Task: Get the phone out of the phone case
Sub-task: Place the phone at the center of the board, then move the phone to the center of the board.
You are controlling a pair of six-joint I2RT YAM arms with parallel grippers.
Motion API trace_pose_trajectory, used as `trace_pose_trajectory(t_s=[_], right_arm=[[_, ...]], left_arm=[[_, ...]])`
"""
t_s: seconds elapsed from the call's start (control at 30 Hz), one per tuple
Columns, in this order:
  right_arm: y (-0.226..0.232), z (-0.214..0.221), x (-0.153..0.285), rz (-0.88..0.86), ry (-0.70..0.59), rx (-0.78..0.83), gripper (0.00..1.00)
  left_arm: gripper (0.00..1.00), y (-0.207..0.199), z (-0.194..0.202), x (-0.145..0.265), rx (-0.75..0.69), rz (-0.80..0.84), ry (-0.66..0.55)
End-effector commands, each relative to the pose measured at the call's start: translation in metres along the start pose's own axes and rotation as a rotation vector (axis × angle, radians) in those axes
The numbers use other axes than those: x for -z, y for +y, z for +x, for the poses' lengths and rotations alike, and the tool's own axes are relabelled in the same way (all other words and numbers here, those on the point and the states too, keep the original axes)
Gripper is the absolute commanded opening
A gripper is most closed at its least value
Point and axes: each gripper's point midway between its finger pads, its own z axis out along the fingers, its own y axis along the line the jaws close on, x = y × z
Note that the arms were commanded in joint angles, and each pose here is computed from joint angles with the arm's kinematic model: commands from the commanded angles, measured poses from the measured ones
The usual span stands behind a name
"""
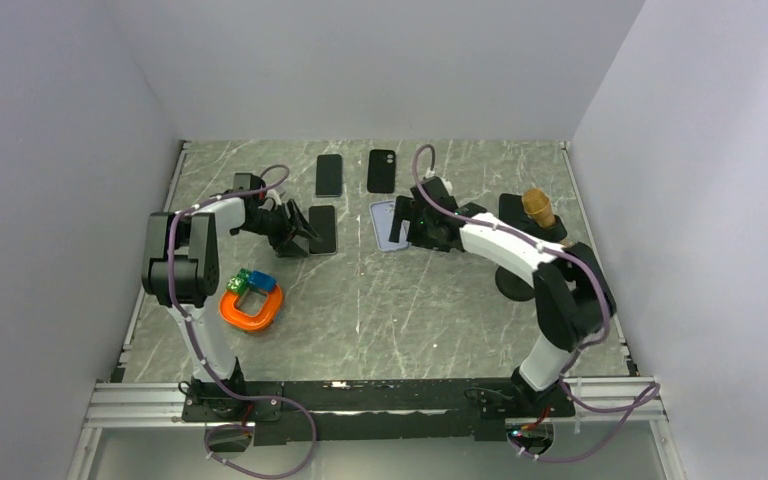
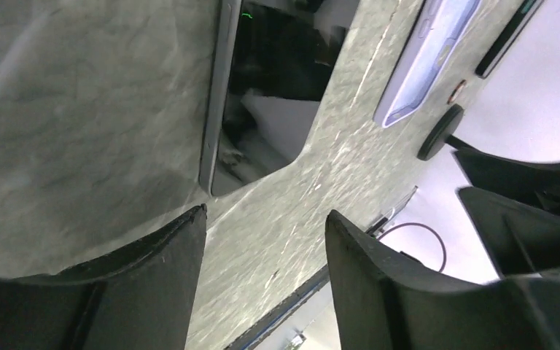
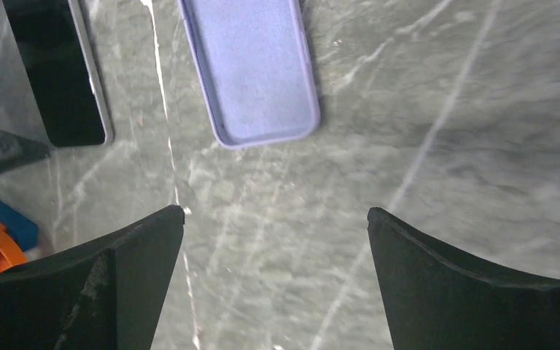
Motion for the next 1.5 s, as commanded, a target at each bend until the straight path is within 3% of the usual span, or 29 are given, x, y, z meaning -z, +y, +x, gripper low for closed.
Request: trace_pose_trajectory(t_s=[0.0,0.17,0.3,0.37,0.47,0.53,0.63,0.77,1.03,1.47], right_arm=[[-0.029,-0.014,0.043,0.117,-0.055,0.262,1.0],[-0.053,-0.028,0.061,0.239,-0.097,0.406,1.0],[-0.081,-0.057,0.068,0.468,-0.175,0.429,0.97],[-0.094,-0.069,0.066,0.587,-0.207,0.438,0.81],[-0.11,-0.09,0.07,0.776,-0.235,0.446,0.41],[-0.124,-0.098,0.063,0.879,-0.228,0.46,0.22],[-0.146,-0.11,0.038,0.895,-0.203,0.429,0.16],[-0.178,-0.129,0.018,1.048,-0.175,0.424,0.04],[-0.221,-0.173,0.004,1.245,-0.186,0.466,0.0],[-0.294,-0.169,0.005,1.376,-0.08,0.411,0.01]], left_arm=[[0.68,-0.011,-0.001,0.024,-0.056,-0.04,-0.064],[0.84,-0.007,0.007,0.043,-0.1,-0.112,-0.096],[0.9,-0.017,0.015,0.07,-0.205,-0.163,-0.166],[0.9,-0.028,0.023,0.085,-0.268,-0.173,-0.2],[0.89,-0.049,0.049,0.102,-0.324,-0.138,-0.206],[0.88,-0.059,0.066,0.103,-0.36,-0.128,-0.189],[0.88,-0.079,0.092,0.096,-0.436,-0.081,-0.19],[0.88,-0.097,0.124,0.086,-0.518,-0.014,-0.176],[0.88,-0.101,0.135,0.086,-0.677,0.011,-0.138],[0.88,-0.086,0.153,0.076,-0.74,0.038,-0.071]])
